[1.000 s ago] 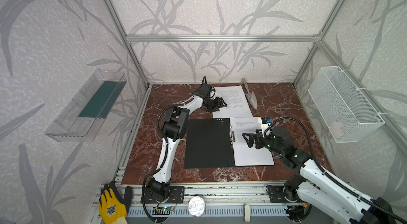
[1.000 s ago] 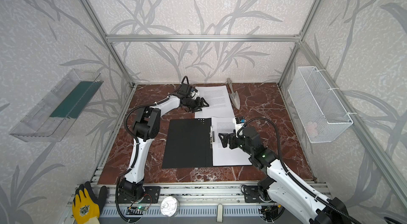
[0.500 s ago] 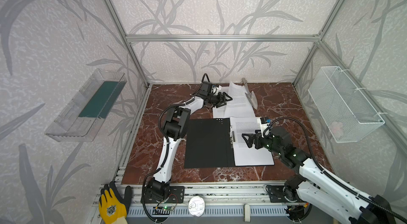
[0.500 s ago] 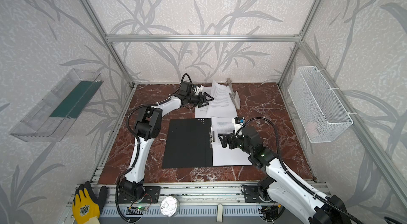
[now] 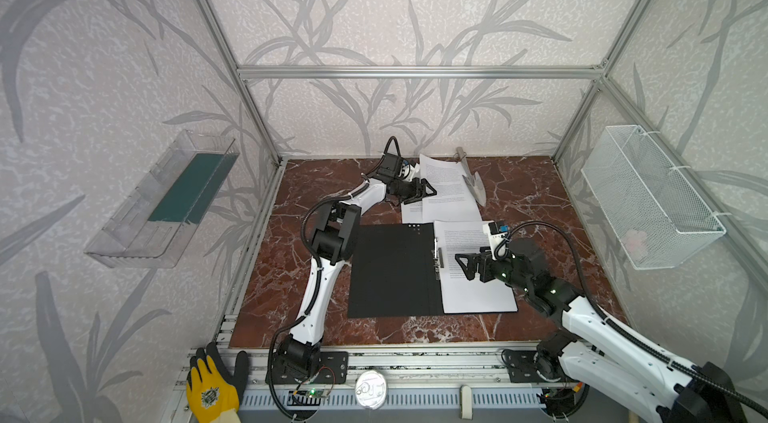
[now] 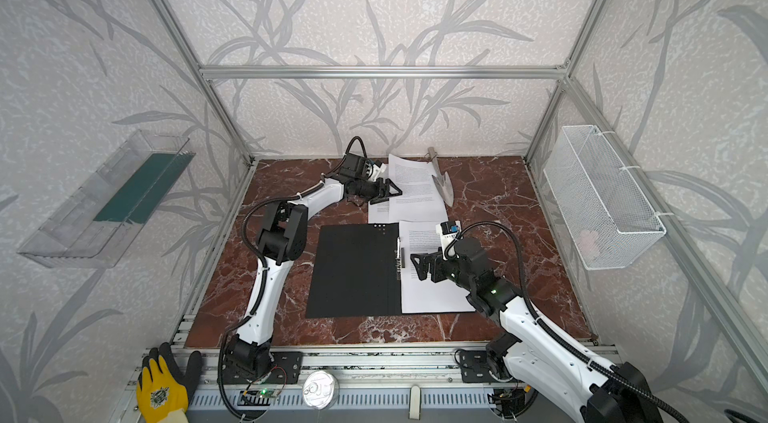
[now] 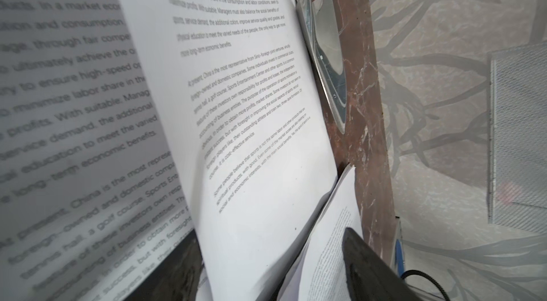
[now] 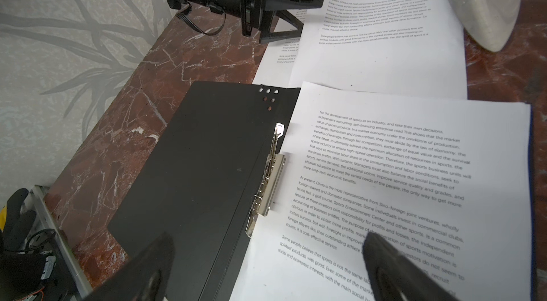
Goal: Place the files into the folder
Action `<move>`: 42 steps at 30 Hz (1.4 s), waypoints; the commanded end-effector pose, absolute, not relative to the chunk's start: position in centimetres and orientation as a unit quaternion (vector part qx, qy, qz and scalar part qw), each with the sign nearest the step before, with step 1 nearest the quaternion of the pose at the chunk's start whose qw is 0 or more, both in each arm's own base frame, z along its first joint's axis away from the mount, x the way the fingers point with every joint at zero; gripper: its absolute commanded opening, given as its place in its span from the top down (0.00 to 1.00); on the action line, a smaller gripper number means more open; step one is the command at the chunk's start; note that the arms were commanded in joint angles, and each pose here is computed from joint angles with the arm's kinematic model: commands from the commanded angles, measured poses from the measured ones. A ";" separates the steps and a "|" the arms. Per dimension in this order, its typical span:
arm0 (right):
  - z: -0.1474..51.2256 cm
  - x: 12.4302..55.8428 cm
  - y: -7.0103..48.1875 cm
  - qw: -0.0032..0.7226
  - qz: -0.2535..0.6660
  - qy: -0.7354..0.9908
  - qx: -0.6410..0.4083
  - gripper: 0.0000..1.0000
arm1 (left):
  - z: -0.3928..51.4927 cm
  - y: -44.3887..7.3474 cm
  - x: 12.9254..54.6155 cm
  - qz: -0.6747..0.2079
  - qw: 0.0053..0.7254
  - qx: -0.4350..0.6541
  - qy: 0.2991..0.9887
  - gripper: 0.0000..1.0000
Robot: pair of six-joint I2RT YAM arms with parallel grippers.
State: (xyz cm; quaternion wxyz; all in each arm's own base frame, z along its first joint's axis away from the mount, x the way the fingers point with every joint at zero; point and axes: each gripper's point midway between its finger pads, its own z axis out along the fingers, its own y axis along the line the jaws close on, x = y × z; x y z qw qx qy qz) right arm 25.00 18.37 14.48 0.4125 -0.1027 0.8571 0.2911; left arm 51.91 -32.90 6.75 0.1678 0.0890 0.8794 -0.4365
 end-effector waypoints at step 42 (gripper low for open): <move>15.6 25.2 18.8 0.425 0.302 0.846 -0.111 0.01 | 6.7 -32.0 54.5 -0.394 0.219 0.061 0.891 1.00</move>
